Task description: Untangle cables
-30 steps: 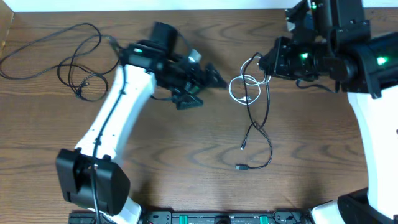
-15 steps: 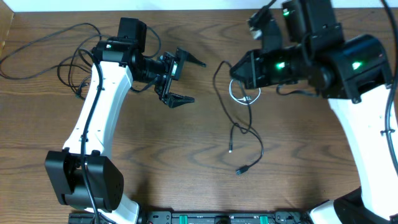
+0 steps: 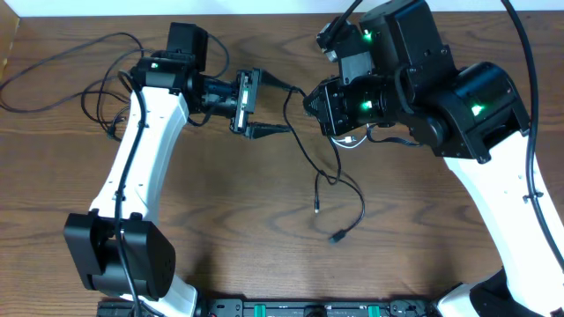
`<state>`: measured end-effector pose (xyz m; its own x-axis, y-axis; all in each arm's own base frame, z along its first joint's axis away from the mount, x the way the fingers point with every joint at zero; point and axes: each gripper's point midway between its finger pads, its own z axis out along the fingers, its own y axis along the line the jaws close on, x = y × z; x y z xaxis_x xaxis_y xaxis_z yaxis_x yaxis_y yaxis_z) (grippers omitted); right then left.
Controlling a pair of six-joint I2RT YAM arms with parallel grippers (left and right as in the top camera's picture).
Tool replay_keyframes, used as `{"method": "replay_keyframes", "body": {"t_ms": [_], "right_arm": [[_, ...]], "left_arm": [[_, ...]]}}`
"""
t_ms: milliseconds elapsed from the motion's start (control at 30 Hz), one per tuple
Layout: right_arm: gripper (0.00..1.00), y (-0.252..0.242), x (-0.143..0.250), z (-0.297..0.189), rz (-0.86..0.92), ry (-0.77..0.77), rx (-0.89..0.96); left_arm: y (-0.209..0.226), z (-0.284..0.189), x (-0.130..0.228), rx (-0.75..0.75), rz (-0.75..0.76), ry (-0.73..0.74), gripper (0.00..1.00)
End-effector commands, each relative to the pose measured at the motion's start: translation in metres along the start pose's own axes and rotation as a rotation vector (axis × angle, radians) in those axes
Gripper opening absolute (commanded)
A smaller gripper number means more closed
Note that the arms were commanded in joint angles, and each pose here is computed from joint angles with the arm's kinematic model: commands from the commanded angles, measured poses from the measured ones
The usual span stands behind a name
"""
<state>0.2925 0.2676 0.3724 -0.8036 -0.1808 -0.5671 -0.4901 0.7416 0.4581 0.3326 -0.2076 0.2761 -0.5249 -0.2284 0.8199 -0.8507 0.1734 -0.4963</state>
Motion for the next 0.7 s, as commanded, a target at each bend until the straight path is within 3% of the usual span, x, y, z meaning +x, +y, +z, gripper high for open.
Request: {"method": "replay_keyframes", "body": {"t_ms": [0, 300, 433, 667], "right_arm": [[0.01, -0.001, 0.000, 0.000, -0.014, -0.006, 0.013], [0.01, 0.003, 0.001, 0.001, -0.020, -0.001, 0.007], [0.01, 0.006, 0.003, 0.002, -0.026, 0.003, 0.002], [0.01, 0.007, 0.005, 0.002, -0.027, 0.009, 0.002]], "left_arm": [[-0.002, 0.002, 0.020, 0.017, -0.020, 0.122, 0.66], [-0.005, 0.000, 0.032, 0.030, -0.024, 0.190, 0.57], [-0.005, 0.000, 0.032, 0.030, -0.027, 0.190, 0.43], [-0.005, 0.000, 0.030, 0.028, -0.029, 0.181, 0.33]]}}
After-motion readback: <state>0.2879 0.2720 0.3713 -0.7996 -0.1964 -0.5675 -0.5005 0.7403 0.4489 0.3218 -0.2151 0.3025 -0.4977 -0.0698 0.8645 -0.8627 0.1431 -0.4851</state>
